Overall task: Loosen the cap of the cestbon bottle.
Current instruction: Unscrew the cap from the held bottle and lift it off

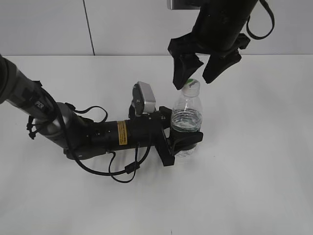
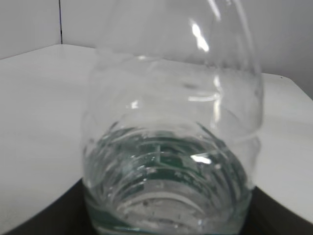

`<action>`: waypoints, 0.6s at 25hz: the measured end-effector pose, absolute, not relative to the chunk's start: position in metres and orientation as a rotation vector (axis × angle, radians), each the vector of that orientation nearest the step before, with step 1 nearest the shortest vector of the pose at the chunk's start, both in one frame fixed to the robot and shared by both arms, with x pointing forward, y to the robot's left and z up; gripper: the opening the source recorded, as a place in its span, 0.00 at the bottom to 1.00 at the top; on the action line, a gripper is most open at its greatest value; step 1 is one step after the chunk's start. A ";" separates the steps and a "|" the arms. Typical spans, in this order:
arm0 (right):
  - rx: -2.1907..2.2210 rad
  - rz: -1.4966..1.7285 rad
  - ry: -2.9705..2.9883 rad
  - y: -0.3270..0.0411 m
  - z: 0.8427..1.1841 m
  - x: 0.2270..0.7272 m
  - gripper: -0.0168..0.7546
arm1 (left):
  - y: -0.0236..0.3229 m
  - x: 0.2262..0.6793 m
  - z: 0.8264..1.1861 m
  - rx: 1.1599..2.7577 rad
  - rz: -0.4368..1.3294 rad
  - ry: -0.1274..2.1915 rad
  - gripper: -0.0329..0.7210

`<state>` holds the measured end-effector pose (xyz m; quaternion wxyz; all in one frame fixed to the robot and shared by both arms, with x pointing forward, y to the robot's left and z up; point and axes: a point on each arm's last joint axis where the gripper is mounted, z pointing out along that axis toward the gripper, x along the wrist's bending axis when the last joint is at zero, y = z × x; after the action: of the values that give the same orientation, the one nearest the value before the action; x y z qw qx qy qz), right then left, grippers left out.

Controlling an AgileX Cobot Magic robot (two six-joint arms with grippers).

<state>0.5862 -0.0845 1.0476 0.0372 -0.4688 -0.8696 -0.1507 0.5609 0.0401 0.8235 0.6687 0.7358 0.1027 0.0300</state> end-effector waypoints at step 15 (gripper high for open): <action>-1.438 -0.418 -2.655 -0.083 1.034 0.590 0.63 | 0.040 0.561 0.823 1.659 0.069 0.233 0.58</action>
<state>0.5896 -0.0826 1.0345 0.0466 -0.4713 -0.8700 -0.1371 0.5611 0.0401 0.8235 0.6685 0.7358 0.1035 0.0305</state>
